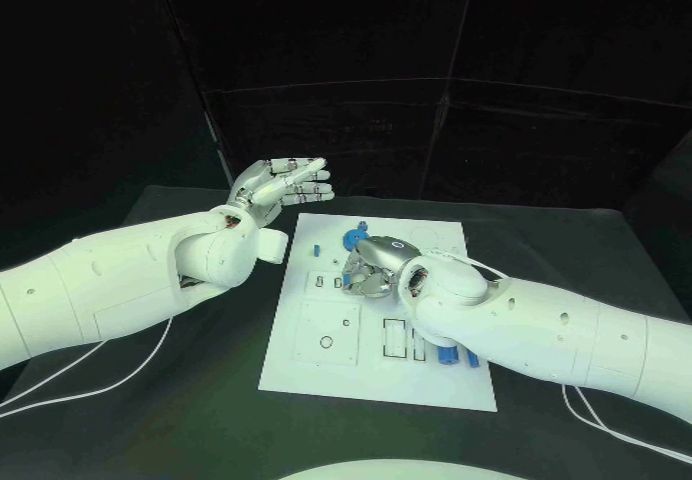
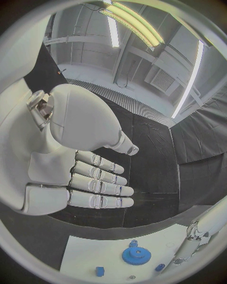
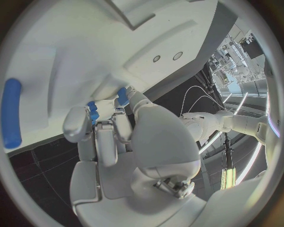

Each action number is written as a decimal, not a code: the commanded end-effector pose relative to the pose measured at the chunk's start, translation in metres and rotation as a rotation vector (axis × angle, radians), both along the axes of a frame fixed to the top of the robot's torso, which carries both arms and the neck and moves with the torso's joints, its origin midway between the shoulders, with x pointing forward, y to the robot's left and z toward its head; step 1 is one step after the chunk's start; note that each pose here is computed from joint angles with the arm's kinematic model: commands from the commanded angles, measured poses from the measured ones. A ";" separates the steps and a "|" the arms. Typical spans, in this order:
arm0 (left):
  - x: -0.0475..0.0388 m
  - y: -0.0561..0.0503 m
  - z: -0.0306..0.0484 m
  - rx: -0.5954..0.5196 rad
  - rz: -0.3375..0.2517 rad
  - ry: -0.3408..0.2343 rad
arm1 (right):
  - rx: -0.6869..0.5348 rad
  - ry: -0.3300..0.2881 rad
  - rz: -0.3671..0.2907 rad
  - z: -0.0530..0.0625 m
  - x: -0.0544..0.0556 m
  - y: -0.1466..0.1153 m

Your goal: Assemble the parts on the task board

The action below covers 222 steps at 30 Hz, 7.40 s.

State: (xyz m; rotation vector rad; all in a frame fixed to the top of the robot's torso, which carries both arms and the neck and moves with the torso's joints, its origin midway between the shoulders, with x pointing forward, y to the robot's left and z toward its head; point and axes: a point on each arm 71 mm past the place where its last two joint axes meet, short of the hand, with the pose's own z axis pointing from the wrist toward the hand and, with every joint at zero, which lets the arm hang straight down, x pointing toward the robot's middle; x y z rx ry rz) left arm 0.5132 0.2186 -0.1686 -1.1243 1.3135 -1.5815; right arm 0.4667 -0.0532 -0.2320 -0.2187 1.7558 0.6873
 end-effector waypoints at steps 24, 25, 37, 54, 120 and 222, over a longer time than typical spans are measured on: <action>-0.0002 -0.001 0.0014 -0.008 -0.015 -0.001 | -0.032 -0.011 -0.033 -0.004 0.000 -0.001; -0.0002 -0.001 0.0014 -0.008 -0.015 -0.001 | -0.032 -0.011 -0.033 -0.004 0.000 -0.001; -0.0001 0.000 0.0012 -0.004 -0.017 0.000 | 0.021 -0.033 -0.041 -0.001 0.002 -0.003; 0.0005 0.004 0.0009 0.002 -0.008 0.000 | 0.184 -0.131 0.003 0.014 -0.008 -0.008; 0.0148 -0.076 -0.0273 1.442 -0.469 0.336 | 0.655 0.165 -0.148 0.104 0.042 -0.145; 0.0202 -0.097 -0.0486 1.453 -0.578 0.370 | 0.652 0.201 -0.140 0.100 0.047 -0.130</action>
